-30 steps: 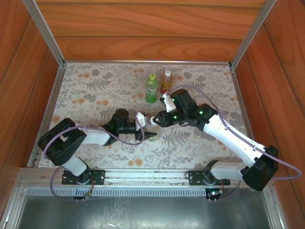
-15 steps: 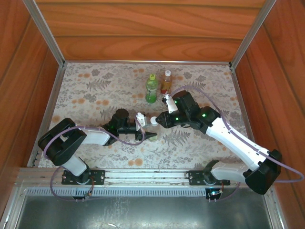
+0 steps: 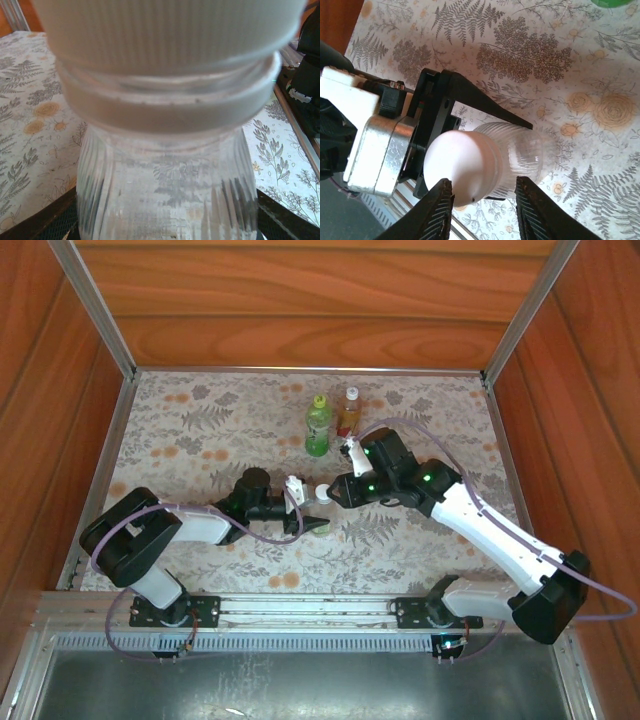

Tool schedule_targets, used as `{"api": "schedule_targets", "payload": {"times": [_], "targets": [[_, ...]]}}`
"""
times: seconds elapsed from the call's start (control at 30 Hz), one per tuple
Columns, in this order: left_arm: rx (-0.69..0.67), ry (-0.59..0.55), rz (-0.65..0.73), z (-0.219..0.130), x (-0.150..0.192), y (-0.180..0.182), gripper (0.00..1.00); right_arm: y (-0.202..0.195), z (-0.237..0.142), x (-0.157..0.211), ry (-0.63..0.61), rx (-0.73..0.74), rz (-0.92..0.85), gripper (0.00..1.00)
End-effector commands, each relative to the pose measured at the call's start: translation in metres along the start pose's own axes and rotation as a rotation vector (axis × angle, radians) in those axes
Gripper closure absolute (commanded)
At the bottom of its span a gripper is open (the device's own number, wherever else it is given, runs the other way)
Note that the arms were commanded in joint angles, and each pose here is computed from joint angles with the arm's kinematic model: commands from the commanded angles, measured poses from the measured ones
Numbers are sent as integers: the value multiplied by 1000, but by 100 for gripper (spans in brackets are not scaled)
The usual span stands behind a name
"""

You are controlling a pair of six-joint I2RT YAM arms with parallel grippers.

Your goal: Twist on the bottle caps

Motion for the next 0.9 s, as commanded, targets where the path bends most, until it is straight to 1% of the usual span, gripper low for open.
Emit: {"api": "schedule_targets", "payload": {"times": [0.0,0.23,0.37,0.43,0.5,0.57,0.67,0.77,0.87], "targets": [[38,73,-58,3,19,-8,33,0,-9,6,-2,10,-10,60],[41,70,-59,3,18,-8,33,-23,14,28,101,91,29,68],[39,69,-58,3,18,-9,33,-23,11,29,104,94,25,69],[39,70,-59,3,18,-8,33,-17,6,26,91,68,15,69],[39,72,-61,3,19,-8,33,-4,-1,20,56,-9,-3,66],[44,71,-66,3,19,-9,33,5,-8,14,19,-60,-17,60],[72,50,-91,2,14,-11,33,8,-12,5,-16,-44,-16,52],[120,30,-124,2,10,-16,33,10,-15,-2,-26,-28,-17,49],[177,9,-152,1,6,-22,34,13,-15,-4,-8,-31,-74,45]]}}
Point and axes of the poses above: each hand's point on the last joint's axis, 136 mm out from that joint toward the fingers, its own z axis out along the fingers, its own y axis along the line the jaws close on, x = y × z, the point moved 4 cm from there along -z, back along the fingers, and after that the axes turned 8 degrees about z, right-handed, at the moved point
